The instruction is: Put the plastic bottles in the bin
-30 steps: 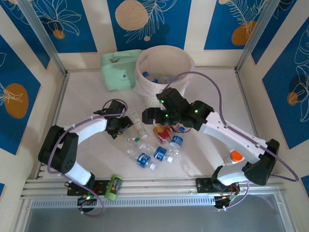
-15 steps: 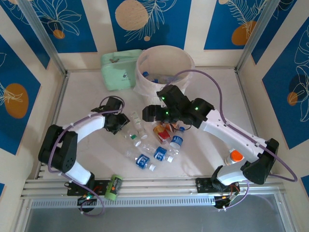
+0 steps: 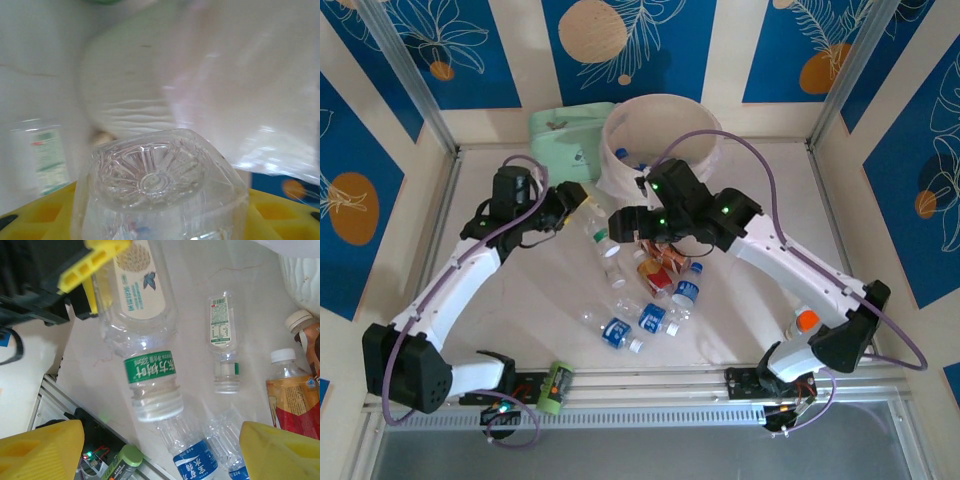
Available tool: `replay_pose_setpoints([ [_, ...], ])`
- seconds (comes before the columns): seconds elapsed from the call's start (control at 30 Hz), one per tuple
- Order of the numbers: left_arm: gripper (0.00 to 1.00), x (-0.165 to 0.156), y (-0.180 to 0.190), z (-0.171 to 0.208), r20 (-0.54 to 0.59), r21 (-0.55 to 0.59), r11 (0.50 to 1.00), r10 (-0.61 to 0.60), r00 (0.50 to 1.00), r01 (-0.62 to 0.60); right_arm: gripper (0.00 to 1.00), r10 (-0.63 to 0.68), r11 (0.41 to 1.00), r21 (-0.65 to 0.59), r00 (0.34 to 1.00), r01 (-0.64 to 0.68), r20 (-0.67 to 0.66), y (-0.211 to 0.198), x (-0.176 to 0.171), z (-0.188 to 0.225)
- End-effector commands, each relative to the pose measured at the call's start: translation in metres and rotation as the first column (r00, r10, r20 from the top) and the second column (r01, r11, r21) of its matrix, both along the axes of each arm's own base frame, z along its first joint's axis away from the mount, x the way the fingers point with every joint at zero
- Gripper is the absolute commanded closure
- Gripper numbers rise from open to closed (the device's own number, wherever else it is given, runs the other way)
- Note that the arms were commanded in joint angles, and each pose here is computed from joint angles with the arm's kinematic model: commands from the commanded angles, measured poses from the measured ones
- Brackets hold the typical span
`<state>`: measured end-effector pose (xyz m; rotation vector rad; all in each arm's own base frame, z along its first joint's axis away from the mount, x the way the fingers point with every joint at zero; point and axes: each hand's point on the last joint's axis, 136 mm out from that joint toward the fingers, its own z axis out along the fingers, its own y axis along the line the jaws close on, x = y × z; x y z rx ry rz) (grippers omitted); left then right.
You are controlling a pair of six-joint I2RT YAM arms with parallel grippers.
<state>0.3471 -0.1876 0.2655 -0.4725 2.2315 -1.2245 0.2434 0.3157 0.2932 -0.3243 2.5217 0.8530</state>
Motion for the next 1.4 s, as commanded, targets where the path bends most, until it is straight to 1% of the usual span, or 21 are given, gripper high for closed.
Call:
replay_pose_setpoints([
  [0.0, 0.62, -0.007, -0.021, 0.050, 0.136, -0.124, 0.981, -0.134, 0.982, 0.151, 0.19, 0.074, 0.997, -0.002, 0.997, -0.074, 0.010, 0.007, -0.010, 0.009],
  [0.07, 0.62, -0.010, -0.024, 0.060, 0.166, -0.146, 0.973, -0.153, 0.974, 0.178, 0.19, 0.077, 0.997, -0.009, 0.997, -0.076, 0.018, 0.010, -0.009, 0.009],
  [0.17, 0.62, -0.013, -0.031, 0.069, 0.202, -0.167, 0.957, -0.200, 0.959, 0.235, 0.22, 0.076, 0.997, -0.028, 0.997, -0.075, 0.026, 0.013, -0.007, 0.008],
  [0.4, 0.62, -0.014, -0.038, 0.079, 0.228, -0.246, 0.930, -0.219, 0.949, 0.274, 0.29, 0.089, 0.994, -0.069, 0.996, -0.087, 0.022, 0.019, -0.008, -0.001],
  [0.53, 0.62, -0.013, -0.039, 0.081, 0.235, -0.279, 0.919, -0.216, 0.948, 0.279, 0.38, 0.099, 0.993, -0.070, 0.995, -0.097, 0.020, 0.023, -0.010, -0.002],
  [0.63, 0.63, -0.013, -0.040, 0.081, 0.235, -0.297, 0.913, -0.215, 0.948, 0.281, 0.47, 0.099, 0.992, -0.081, 0.995, -0.097, 0.024, 0.025, -0.010, -0.003],
  [0.73, 0.64, -0.014, -0.040, 0.078, 0.231, -0.291, 0.914, -0.220, 0.948, 0.283, 0.57, 0.090, 0.992, -0.091, 0.995, -0.087, 0.031, 0.025, -0.009, -0.003],
  [0.8, 0.62, -0.014, -0.040, 0.076, 0.229, -0.283, 0.917, -0.219, 0.949, 0.280, 0.63, 0.081, 0.992, -0.096, 0.996, -0.077, 0.037, 0.023, -0.007, -0.001],
  [0.83, 0.59, -0.014, -0.039, 0.076, 0.230, -0.281, 0.918, -0.218, 0.948, 0.279, 0.66, 0.079, 0.992, -0.097, 0.996, -0.075, 0.040, 0.022, -0.007, -0.001],
  [0.87, 0.48, -0.014, -0.039, 0.077, 0.232, -0.281, 0.919, -0.215, 0.949, 0.277, 0.68, 0.074, 0.993, -0.099, 0.996, -0.069, 0.045, 0.021, -0.007, 0.000],
  [0.9, 0.32, -0.015, -0.038, 0.080, 0.244, -0.277, 0.920, -0.210, 0.947, 0.276, 0.71, 0.067, 0.993, -0.099, 0.997, -0.061, 0.050, 0.020, -0.006, 0.002],
  [0.93, 0.21, -0.015, -0.036, 0.082, 0.252, -0.271, 0.924, -0.202, 0.946, 0.269, 0.72, 0.056, 0.993, -0.103, 0.997, -0.050, 0.055, 0.018, -0.004, 0.002],
  [0.97, 0.04, -0.016, -0.035, 0.084, 0.263, -0.261, 0.929, -0.194, 0.945, 0.263, 0.74, 0.047, 0.994, -0.102, 0.997, -0.041, 0.059, 0.017, -0.003, 0.005],
  [1.0, 0.00, -0.017, -0.033, 0.088, 0.276, -0.247, 0.935, -0.183, 0.944, 0.253, 0.76, 0.038, 0.995, -0.099, 0.997, -0.031, 0.061, 0.015, -0.002, 0.008],
  [1.1, 0.00, -0.019, -0.020, 0.095, 0.299, -0.168, 0.967, -0.133, 0.945, 0.189, 0.77, 0.013, 0.997, -0.073, 0.995, -0.005, 0.099, 0.011, 0.005, 0.030],
  [1.2, 0.00, -0.020, 0.007, 0.098, 0.315, -0.038, 0.999, -0.021, 0.949, 0.035, 0.78, -0.021, 0.999, -0.041, 0.988, 0.027, 0.152, 0.003, 0.017, 0.057],
  [1.27, 0.00, -0.021, 0.026, 0.100, 0.333, 0.034, 0.998, 0.046, 0.942, -0.060, 0.78, -0.058, 0.998, -0.023, 0.982, 0.063, 0.181, -0.004, 0.028, 0.072],
  [1.37, 0.00, -0.026, 0.045, 0.096, 0.337, 0.117, 0.983, 0.095, 0.937, -0.142, 0.78, -0.111, 0.994, 0.006, 0.969, 0.113, 0.220, -0.014, 0.046, 0.093],
])
